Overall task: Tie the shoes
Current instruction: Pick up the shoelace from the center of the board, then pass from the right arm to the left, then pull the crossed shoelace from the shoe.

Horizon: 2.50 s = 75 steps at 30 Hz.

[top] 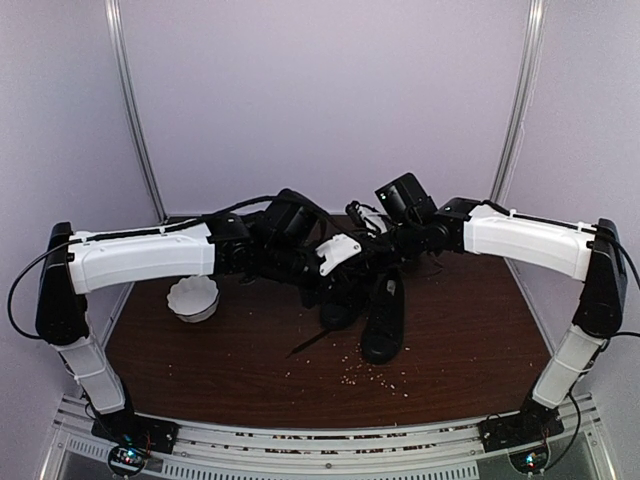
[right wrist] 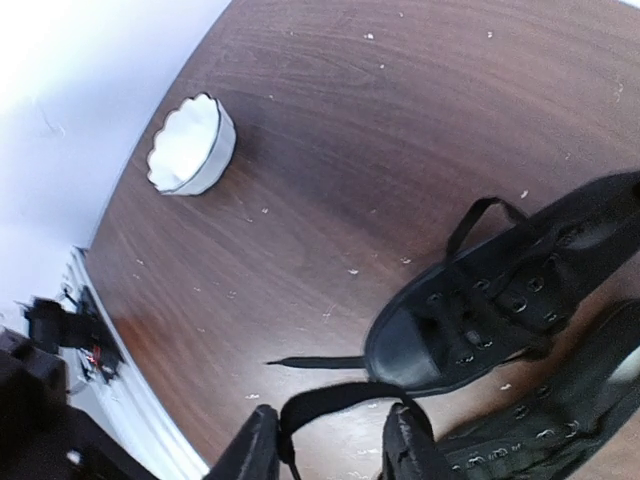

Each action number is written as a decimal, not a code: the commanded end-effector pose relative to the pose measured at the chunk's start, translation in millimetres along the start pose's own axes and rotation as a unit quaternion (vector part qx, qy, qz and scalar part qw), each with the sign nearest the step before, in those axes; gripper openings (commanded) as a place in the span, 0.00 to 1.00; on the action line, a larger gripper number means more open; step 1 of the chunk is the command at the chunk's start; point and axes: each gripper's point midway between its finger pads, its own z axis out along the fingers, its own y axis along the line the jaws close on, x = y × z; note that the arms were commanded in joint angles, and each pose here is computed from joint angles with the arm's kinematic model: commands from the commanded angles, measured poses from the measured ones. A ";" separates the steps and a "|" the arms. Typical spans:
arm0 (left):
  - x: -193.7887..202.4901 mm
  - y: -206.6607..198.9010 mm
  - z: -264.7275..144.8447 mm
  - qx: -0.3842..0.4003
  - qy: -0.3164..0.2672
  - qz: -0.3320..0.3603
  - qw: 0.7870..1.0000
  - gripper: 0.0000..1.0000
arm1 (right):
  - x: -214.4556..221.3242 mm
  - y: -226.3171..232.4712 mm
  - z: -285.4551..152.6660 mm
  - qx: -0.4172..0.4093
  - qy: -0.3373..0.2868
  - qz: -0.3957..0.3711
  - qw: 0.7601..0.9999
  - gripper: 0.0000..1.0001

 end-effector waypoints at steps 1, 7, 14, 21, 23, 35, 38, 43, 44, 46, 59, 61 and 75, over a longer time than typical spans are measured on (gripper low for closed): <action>-23.7 -3.0 -3.6 0.010 -0.050 0.012 0.999 0.00 | -13.4 15.7 -16.1 -0.037 -0.023 -0.006 0.999 0.46; -30.0 0.3 3.4 0.012 -0.053 -0.001 0.999 0.00 | -20.2 8.0 -46.2 -0.063 -0.048 -0.023 0.997 0.52; -32.7 3.6 8.7 0.017 -0.056 -0.004 0.998 0.00 | -1.4 -6.1 -54.1 -0.071 -0.019 -0.037 0.997 0.56; -40.6 22.0 5.2 0.002 -0.067 -0.021 0.998 0.00 | 12.7 3.4 -76.4 -0.097 -0.063 -0.134 0.984 0.53; -42.9 26.9 4.3 -0.001 -0.073 -0.023 0.997 0.00 | 16.3 4.9 -74.7 -0.113 -0.083 -0.153 0.978 0.51; -45.8 29.9 1.3 0.002 -0.077 -0.016 0.997 0.00 | 4.3 -14.4 -35.2 -0.085 -0.106 -0.199 0.971 0.49; -46.7 29.5 1.2 0.003 -0.078 -0.015 0.997 0.00 | 6.1 -11.8 -26.7 -0.101 -0.096 -0.198 0.970 0.48; -46.0 29.5 1.5 0.006 -0.076 -0.015 0.997 0.00 | 4.4 -9.8 -26.3 -0.110 -0.110 -0.189 0.969 0.27; -45.4 29.3 2.0 0.006 -0.074 -0.014 0.997 0.00 | 3.6 -8.6 -27.7 -0.113 -0.116 -0.188 0.969 0.19; -44.6 29.8 2.1 0.006 -0.072 -0.015 0.997 0.00 | 5.0 -5.4 -31.6 -0.121 -0.125 -0.187 0.967 0.04; -36.8 18.5 -20.2 0.015 -0.099 0.090 0.991 0.56 | 13.8 -49.8 -38.1 -0.071 -0.119 -0.013 0.990 0.00; -24.9 18.1 -13.1 0.002 -0.096 0.126 0.987 0.56 | 11.1 -59.3 -34.9 -0.075 -0.116 0.027 0.990 0.00; 8.8 31.1 74.1 -0.066 -0.008 0.255 0.965 0.49 | 21.0 -109.2 -24.4 -0.006 -0.098 0.133 0.986 0.00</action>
